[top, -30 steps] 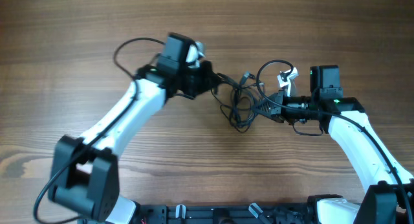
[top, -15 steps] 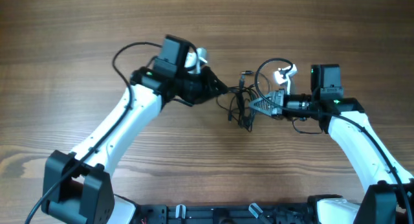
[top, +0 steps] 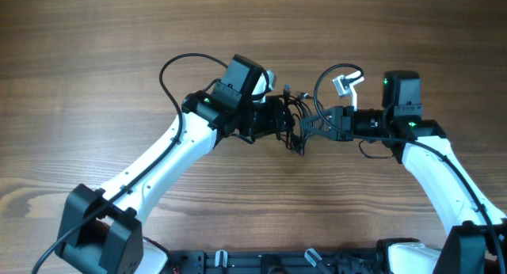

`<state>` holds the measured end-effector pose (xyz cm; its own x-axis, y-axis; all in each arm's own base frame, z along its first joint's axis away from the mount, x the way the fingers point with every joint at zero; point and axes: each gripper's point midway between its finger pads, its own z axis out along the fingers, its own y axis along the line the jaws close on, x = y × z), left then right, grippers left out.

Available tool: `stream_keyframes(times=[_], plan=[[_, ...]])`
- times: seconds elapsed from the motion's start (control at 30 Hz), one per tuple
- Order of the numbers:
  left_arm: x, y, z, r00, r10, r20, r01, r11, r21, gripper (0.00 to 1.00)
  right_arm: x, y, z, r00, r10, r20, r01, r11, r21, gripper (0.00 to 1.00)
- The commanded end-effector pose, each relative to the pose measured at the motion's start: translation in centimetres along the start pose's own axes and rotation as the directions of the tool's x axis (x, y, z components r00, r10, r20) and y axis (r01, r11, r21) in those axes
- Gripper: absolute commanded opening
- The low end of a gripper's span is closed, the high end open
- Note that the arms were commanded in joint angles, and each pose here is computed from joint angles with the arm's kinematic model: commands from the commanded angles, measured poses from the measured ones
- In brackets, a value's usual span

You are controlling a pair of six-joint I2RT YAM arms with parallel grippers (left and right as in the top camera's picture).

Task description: Untangle cables

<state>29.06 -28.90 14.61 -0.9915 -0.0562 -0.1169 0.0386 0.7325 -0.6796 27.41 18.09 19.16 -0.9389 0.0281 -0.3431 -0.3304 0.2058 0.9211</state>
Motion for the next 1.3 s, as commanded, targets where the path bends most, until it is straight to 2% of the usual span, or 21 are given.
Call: stream_keyframes(times=[0.0, 0.1, 0.23, 0.3, 0.37, 0.5, 0.6, 0.7, 0.8, 0.83, 0.93, 1.07, 1.2, 1.27], plan=[[-0.1, 0.8, 0.8, 1.0, 0.01, 0.006, -0.01, 0.999, -0.043, 0.39, 0.0, 1.0, 0.0, 1.0, -0.008, -0.015, 0.007, 0.998, -0.062, 0.04], [0.2, 0.7, 1.3, 1.0, 0.023, 0.003, -0.022, 0.998, -0.051, 0.41, -0.1, 1.1, 0.0, 1.0, -0.01, -0.016, 0.009, 0.998, -0.069, 0.04], [0.5, 0.0, 2.7, 0.998, 0.055, -0.006, -0.055, 0.998, -0.036, 0.4, 0.0, 1.2, 0.0, 1.0, 0.0, -0.018, -0.001, 0.997, -0.073, 0.04], [0.7, 0.0, 3.3, 0.998, 0.06, -0.015, -0.06, 0.997, -0.037, 0.26, 0.0, 1.3, 0.0, 1.0, 0.004, -0.02, -0.005, 0.997, -0.078, 0.04], [0.6, 0.1, 3.4, 0.998, 0.061, -0.012, -0.061, 0.997, -0.041, 0.04, 0.0, 1.3, 0.0, 1.0, 0.004, -0.02, -0.006, 0.997, -0.079, 0.04], [-0.4, 0.9, 3.1, 0.998, 0.052, 0.026, -0.049, 0.996, -0.075, 0.04, -0.1, 1.1, 0.0, 1.0, 0.009, -0.016, -0.01, 0.998, -0.066, 0.04], [-1.4, 1.9, 1.8, 0.999, 0.017, 0.051, -0.013, 0.996, -0.085, 0.04, -0.5, -0.2, 0.0, 1.0, 0.023, 0.01, -0.023, 1.0, 0.007, 0.04], [-3.6, 2.5, -1.3, 0.993, -0.017, 0.113, 0.023, 0.998, -0.05, 0.04, -0.3, -4.5, -0.5, 0.99, 0.117, 0.074, -0.132, 0.962, 0.239, 0.04], [-5.1, 2.5, -4.4, 0.986, -0.045, 0.159, 0.043, 0.999, 0.016, 0.04, 1.1, -8.9, -2.2, 0.971, 0.201, 0.133, -0.24, 0.85, 0.469, 0.04], [-5.5, 2.4, -5.5, 0.984, -0.057, 0.17, 0.049, 0.998, 0.049, 0.04, 1.9, -10.4, -3.2, 0.961, 0.229, 0.155, -0.276, 0.783, 0.557, 0.04], [-5.7, 1.5, -7.7, 0.985, -0.079, 0.151, 0.056, 0.986, 0.157, 0.04, 3.5, -12.9, -5.4, 0.945, 0.266, 0.189, -0.32, 0.641, 0.698, 0.04], [-4.5, 0.4, -8.2, 0.994, -0.088, 0.065, 0.07, 0.967, 0.246, 0.04, 3.6, -13.2, -5.6, 0.945, 0.263, 0.195, -0.321, 0.626, 0.711, 0.04], [-3.8, 0.7, -8.1, 0.993, -0.112, 0.033, 0.101, 0.966, 0.237, 0.04, 3.6, -13.2, -5.7, 0.944, 0.263, 0.198, -0.323, 0.621, 0.715, 0.04], [-3.8, 1.3, -8.3, 0.996, -0.079, 0.042, 0.067, 0.972, 0.227, 0.04, 3.6, -13.2, -5.7, 0.944, 0.263, 0.198, -0.323, 0.62, 0.715, 0.04]])
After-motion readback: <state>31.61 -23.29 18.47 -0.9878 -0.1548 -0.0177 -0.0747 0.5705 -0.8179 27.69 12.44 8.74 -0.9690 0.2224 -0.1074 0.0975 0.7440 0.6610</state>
